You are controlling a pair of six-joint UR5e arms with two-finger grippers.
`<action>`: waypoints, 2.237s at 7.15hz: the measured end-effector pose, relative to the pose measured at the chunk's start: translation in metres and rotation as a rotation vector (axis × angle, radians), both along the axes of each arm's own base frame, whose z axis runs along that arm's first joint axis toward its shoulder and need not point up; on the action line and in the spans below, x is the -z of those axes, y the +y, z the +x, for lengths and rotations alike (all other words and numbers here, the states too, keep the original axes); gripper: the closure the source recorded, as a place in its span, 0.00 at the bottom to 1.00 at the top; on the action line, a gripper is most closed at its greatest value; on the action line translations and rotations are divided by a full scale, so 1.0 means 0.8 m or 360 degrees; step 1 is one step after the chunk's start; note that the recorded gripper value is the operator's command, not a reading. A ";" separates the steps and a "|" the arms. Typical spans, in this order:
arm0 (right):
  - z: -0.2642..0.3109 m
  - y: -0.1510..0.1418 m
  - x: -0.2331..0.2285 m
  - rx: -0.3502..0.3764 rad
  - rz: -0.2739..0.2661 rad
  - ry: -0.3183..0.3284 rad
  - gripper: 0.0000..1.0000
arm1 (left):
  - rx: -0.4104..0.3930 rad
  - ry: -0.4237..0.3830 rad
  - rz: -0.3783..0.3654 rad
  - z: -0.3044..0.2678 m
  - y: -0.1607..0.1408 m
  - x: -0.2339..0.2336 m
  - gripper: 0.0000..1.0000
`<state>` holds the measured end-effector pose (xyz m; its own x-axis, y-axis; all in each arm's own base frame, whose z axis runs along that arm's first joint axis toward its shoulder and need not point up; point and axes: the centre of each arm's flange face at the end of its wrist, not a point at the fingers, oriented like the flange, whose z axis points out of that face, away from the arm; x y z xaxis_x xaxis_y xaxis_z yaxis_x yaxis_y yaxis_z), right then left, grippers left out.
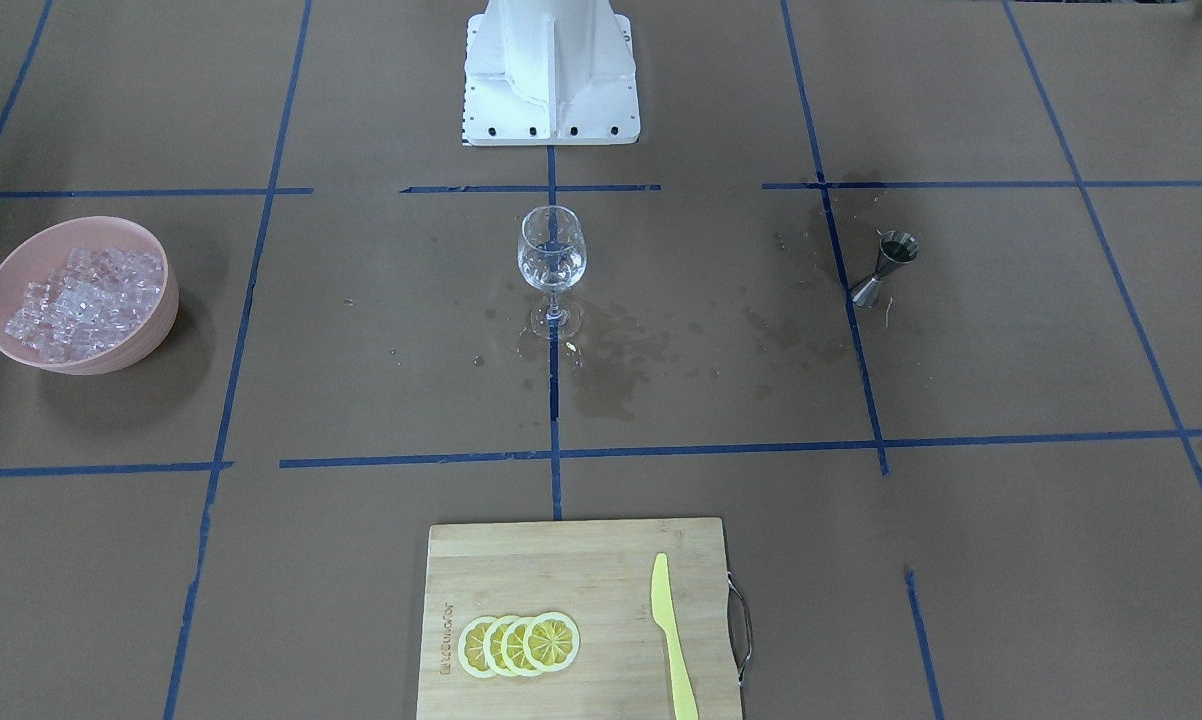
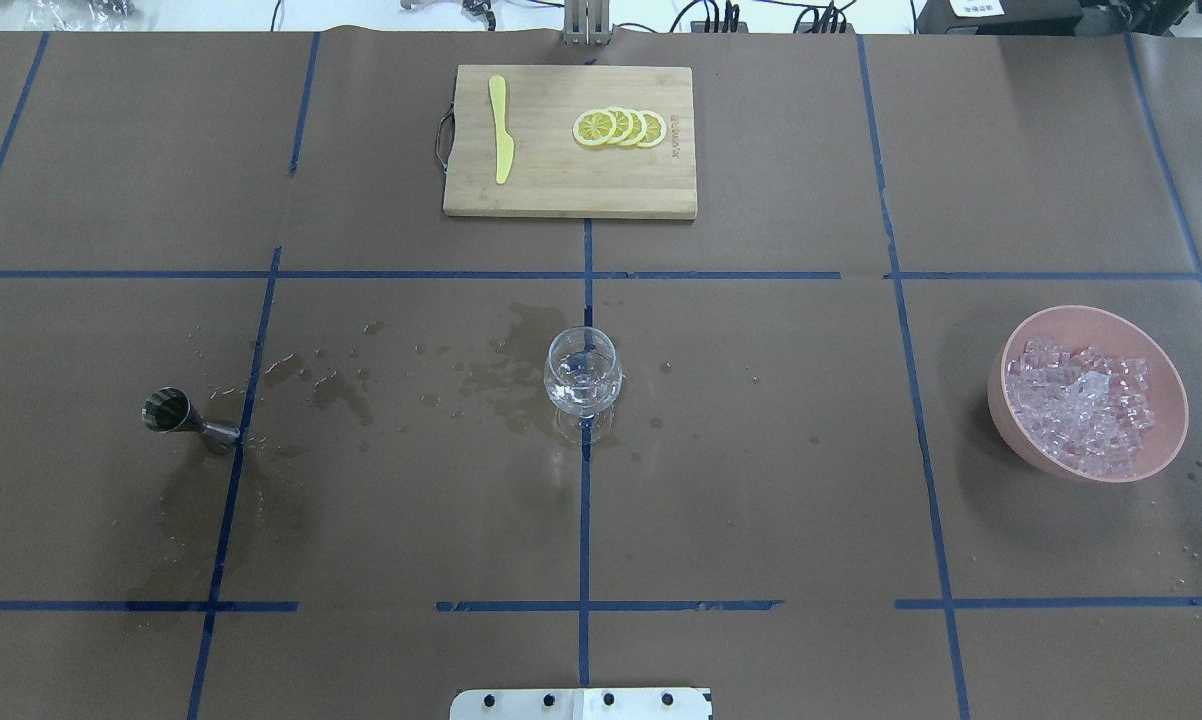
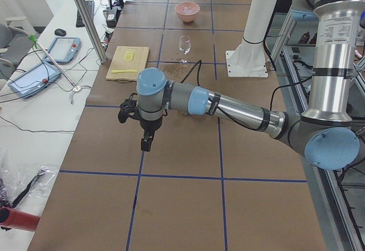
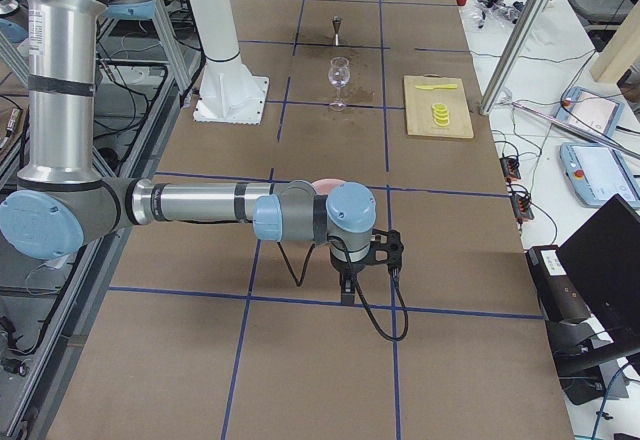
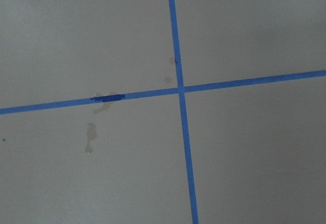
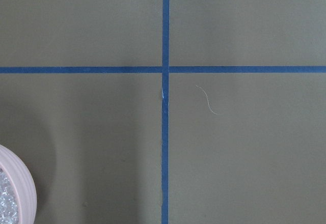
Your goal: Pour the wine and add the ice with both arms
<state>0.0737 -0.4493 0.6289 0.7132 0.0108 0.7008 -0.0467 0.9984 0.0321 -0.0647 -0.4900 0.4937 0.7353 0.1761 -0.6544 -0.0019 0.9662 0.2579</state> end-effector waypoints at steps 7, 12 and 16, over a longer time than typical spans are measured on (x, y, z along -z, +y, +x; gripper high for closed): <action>0.000 -0.016 0.036 0.0001 0.0092 -0.0008 0.00 | 0.0218 0.0317 0.0039 0.224 0.109 0.203 0.00; -0.004 -0.019 0.036 -0.0036 0.0048 -0.0020 0.00 | 0.0498 0.0376 0.0076 0.332 0.228 0.161 0.00; -0.009 -0.040 0.058 -0.0049 0.0074 -0.0038 0.00 | 0.0743 0.0288 0.0100 0.429 0.327 0.144 0.00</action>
